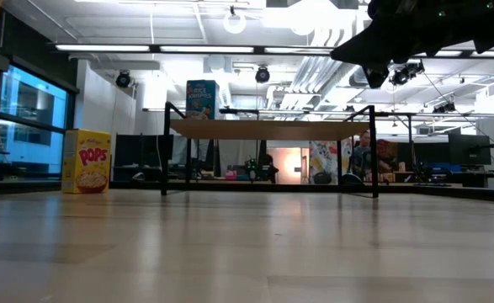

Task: Stack cereal on shelf
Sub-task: Put the blue cereal box on the shelf aligned with the other blue cereal box

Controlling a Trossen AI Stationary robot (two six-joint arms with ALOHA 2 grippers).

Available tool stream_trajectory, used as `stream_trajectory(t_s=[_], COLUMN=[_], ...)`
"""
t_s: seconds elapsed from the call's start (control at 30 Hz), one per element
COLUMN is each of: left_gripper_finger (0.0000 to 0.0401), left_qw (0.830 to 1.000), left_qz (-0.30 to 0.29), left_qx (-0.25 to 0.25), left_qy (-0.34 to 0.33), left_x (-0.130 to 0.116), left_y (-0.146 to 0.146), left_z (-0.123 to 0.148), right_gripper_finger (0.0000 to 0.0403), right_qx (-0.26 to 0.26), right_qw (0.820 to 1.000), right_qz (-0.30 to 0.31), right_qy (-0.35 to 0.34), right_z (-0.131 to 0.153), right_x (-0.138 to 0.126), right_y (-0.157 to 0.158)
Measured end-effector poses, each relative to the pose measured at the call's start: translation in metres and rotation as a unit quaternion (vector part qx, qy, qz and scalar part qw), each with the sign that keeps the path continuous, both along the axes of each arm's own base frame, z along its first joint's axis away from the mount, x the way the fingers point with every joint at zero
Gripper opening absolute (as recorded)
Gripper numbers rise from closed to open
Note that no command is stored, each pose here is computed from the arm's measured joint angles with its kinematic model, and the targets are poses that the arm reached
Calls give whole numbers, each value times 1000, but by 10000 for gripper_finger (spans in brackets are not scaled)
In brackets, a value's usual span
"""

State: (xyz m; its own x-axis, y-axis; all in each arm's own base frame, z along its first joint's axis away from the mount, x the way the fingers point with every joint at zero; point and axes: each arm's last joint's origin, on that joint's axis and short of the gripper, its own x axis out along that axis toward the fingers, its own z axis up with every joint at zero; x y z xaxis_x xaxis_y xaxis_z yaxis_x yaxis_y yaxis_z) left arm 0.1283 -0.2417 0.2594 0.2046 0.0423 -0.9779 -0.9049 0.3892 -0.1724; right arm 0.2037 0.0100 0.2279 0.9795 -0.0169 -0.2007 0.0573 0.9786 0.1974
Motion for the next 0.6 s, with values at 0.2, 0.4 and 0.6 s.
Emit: stream_trajectory(t_s=[0.2,0.4,0.6], left_gripper_finger=[280,280,280], left_qw=[1000,1000,999], left_qz=[2,13,21], left_qx=[-14,-15,-27], left_qy=[-7,-5,-1], left_x=[1,2,5], left_y=[-3,-2,-2], left_z=[0,-1,-10], right_gripper_finger=[0,0,0], right_qx=[-10,-12,-12], right_qw=[1000,1000,1000], right_qz=[2,2,2], right_qy=[1,1,2], right_z=[0,0,0], right_x=[0,0,0], right_y=[0,0,0])
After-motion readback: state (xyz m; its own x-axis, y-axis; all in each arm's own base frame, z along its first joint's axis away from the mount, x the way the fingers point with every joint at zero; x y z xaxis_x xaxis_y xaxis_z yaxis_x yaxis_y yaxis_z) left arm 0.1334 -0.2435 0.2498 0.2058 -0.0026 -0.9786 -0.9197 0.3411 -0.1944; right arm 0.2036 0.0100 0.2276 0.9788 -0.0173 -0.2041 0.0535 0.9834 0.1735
